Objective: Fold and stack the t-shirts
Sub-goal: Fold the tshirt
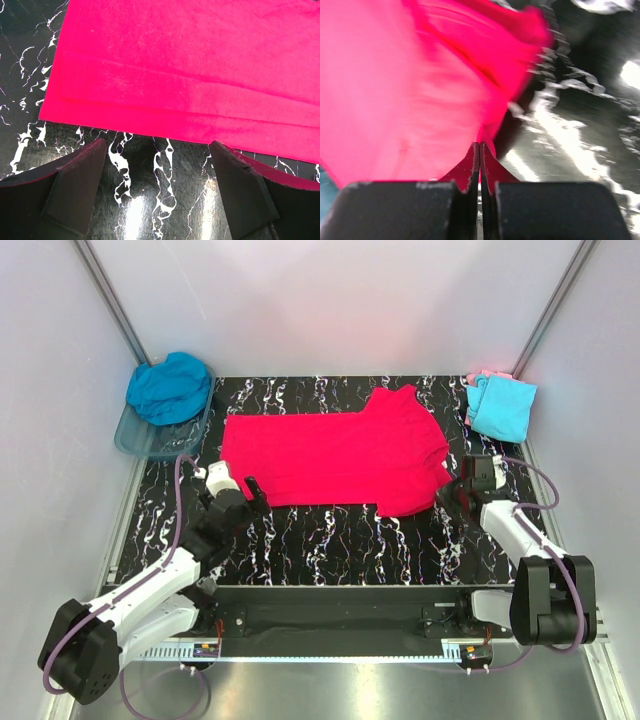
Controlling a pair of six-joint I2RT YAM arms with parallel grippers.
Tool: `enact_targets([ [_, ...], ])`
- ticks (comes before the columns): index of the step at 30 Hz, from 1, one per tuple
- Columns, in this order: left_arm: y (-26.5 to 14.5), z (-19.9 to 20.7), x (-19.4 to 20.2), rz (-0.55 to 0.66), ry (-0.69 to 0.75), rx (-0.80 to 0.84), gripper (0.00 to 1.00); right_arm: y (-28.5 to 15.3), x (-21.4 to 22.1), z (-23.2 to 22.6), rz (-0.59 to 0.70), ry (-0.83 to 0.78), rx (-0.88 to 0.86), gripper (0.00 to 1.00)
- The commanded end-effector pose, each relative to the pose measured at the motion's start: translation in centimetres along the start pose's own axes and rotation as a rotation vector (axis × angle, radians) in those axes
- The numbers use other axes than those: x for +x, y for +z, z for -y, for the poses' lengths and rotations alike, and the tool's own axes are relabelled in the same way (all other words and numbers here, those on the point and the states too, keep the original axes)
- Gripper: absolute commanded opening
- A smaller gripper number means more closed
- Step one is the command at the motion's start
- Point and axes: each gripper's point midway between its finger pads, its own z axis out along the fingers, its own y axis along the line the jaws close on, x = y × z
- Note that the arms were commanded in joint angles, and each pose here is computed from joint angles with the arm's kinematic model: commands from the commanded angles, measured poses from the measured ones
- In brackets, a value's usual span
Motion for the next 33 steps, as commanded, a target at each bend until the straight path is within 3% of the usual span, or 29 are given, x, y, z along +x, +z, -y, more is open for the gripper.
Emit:
enact_targets([
  [1, 0.0, 0.2, -1.0, 0.045, -0.013, 0.005, 0.9, -1.8, -2.7, -5.7, 0.041, 0.036, -0.167, 0.0],
  [13, 0.1, 0.6, -1.0, 0.04, -0.018, 0.019, 0.89, -1.3, -8.0, -15.5, 0.083, 0.088, -0.351, 0.0],
  [22, 0.0, 0.6, -1.1, 0.044, -0.018, 0.022, 0.89, 3.6, -9.7, -20.3, 0.06, 0.091, -0.369, 0.0],
  [33, 0.3, 0.6, -0.7, 0.032, -0.006, 0.017, 0.89, 10.4, -8.6, -24.7, 0.009, 0.074, -0.363, 0.0],
])
